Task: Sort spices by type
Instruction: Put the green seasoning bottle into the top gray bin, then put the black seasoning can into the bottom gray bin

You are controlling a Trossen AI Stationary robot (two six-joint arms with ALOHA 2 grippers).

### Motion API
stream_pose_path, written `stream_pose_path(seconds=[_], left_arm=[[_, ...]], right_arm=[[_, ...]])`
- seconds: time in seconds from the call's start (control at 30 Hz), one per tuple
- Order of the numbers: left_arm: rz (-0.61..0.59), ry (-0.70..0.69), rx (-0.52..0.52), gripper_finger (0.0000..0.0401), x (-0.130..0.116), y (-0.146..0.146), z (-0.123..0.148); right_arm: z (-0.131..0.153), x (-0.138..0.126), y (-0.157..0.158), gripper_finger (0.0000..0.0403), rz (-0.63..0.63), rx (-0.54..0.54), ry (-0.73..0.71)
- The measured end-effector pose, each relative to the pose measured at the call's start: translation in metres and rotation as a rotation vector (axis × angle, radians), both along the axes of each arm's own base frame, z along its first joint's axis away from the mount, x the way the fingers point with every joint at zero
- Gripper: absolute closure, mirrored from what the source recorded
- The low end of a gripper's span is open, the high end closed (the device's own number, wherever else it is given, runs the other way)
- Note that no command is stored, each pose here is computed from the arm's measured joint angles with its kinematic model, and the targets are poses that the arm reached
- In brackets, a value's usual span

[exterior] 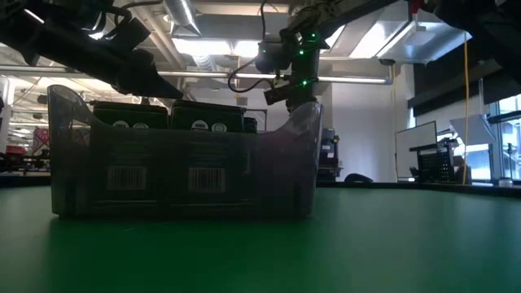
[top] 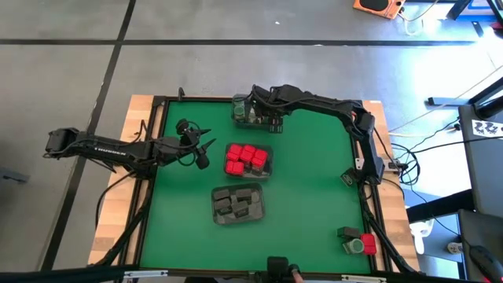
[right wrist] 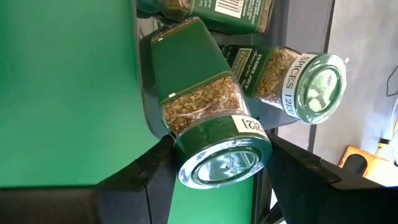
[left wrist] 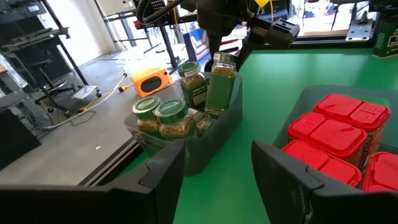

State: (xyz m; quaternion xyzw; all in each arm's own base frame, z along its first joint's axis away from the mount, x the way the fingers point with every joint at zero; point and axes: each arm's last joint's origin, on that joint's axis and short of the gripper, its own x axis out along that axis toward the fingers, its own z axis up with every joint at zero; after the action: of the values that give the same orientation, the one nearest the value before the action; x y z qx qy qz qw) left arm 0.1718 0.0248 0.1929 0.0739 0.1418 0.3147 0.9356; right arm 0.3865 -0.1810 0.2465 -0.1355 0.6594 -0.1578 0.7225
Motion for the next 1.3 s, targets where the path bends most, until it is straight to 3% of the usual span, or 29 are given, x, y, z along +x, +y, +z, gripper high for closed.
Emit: stream_pose_path(seconds=[0.4, 0.7, 0.97, 1.3], left_arm=[[0.000, 0.000, 0.000, 0.0219, 0.000, 0.000, 0.000], [0.000, 0.001, 0.000, 0.0219, 0.000, 0.000, 0.000], [0.000, 0.001, 0.000, 0.0219, 0.000, 0.000, 0.000], [-0.005, 0.001, -0.001, 0.0219, 0.000, 0.000, 0.000]], right_arm=[[0.000, 0.001, 0.001, 0.0186, 0.009, 0.027, -0.020], [0.000, 0.003, 0.000, 0.0142, 0.012, 0.016, -0.041], [0.002, 0.005, 0.000, 0.0133, 0.016, 0.008, -0.059], [0.042, -0.011, 0.033, 0.0132, 0.029, 0.070, -0.110]])
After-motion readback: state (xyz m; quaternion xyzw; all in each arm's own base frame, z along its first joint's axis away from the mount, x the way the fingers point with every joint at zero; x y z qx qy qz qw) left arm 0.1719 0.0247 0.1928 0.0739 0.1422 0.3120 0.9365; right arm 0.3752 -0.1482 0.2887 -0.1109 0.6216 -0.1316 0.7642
